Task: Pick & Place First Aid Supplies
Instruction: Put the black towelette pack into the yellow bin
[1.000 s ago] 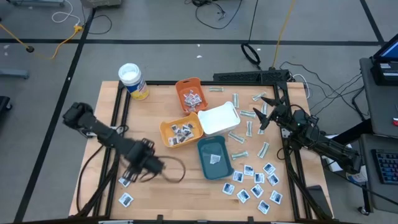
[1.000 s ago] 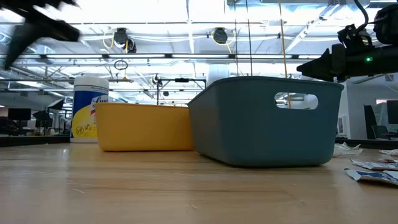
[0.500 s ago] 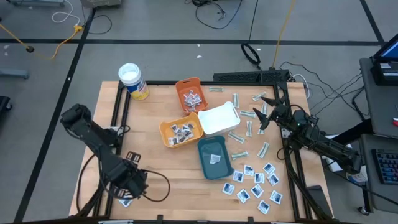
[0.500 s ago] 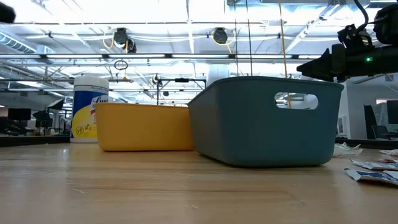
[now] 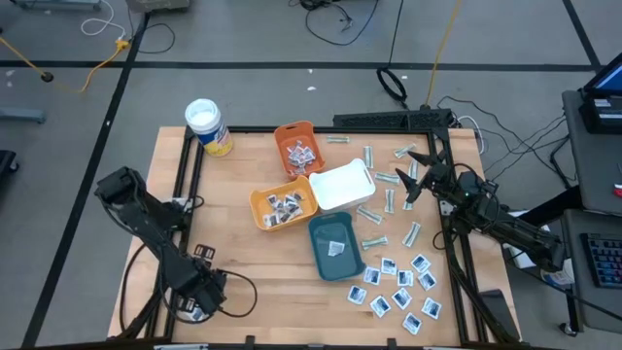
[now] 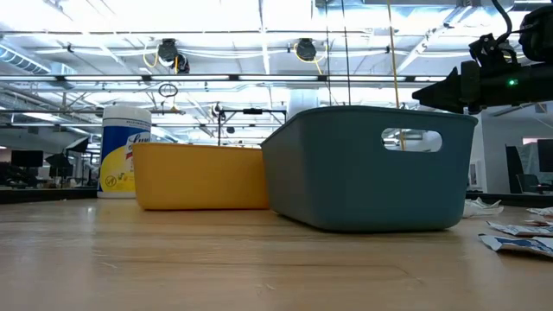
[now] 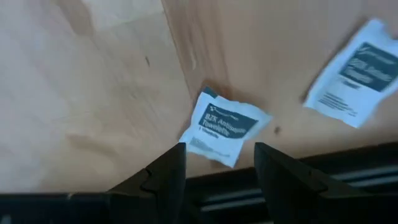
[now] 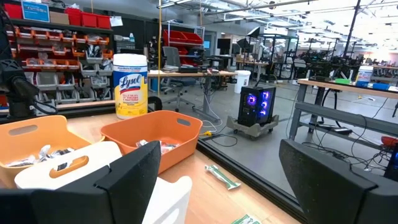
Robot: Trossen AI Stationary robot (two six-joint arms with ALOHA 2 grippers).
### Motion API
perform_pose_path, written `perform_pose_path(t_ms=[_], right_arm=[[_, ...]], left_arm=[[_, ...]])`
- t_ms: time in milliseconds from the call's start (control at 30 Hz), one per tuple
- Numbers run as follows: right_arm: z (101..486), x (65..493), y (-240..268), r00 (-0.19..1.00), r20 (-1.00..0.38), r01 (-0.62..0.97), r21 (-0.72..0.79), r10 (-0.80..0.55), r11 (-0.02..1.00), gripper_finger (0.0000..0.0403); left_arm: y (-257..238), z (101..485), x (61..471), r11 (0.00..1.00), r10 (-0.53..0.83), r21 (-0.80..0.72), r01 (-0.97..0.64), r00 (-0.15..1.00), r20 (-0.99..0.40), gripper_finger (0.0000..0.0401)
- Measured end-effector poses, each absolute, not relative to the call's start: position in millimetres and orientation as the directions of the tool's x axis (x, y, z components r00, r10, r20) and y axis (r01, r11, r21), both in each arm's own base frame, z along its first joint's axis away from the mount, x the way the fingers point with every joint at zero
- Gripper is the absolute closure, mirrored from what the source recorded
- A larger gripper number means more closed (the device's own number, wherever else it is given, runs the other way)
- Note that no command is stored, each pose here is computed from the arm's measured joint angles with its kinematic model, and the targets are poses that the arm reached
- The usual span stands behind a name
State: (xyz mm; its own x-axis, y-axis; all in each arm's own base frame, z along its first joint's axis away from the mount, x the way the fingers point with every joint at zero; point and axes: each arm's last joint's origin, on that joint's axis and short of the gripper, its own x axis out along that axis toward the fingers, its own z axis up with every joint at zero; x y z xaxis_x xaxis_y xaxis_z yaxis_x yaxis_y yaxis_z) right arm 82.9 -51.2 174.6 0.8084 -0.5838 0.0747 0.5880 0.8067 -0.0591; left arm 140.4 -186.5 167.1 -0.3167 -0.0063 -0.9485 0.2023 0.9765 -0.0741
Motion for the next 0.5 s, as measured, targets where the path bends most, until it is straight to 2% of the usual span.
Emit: perform_pose_path(t_ms=[400,500], right_arm=[[174.5,83.0,-51.2,0.808,0.074,0.588,-0.059,-0.584,0.807,0.008],[174.5,83.0,-51.2,0.809,0.075,0.588,-0.059,-0.584,0.807,0.008]], left_arm=[[-185.1,135.4,133.0,0.977,-0.101,-0.143,0.158,-0.248,-0.963,0.0211],[-185.3,135.1,133.3,0.977,-0.103,-0.143,0.156,-0.24,-0.965,0.023]])
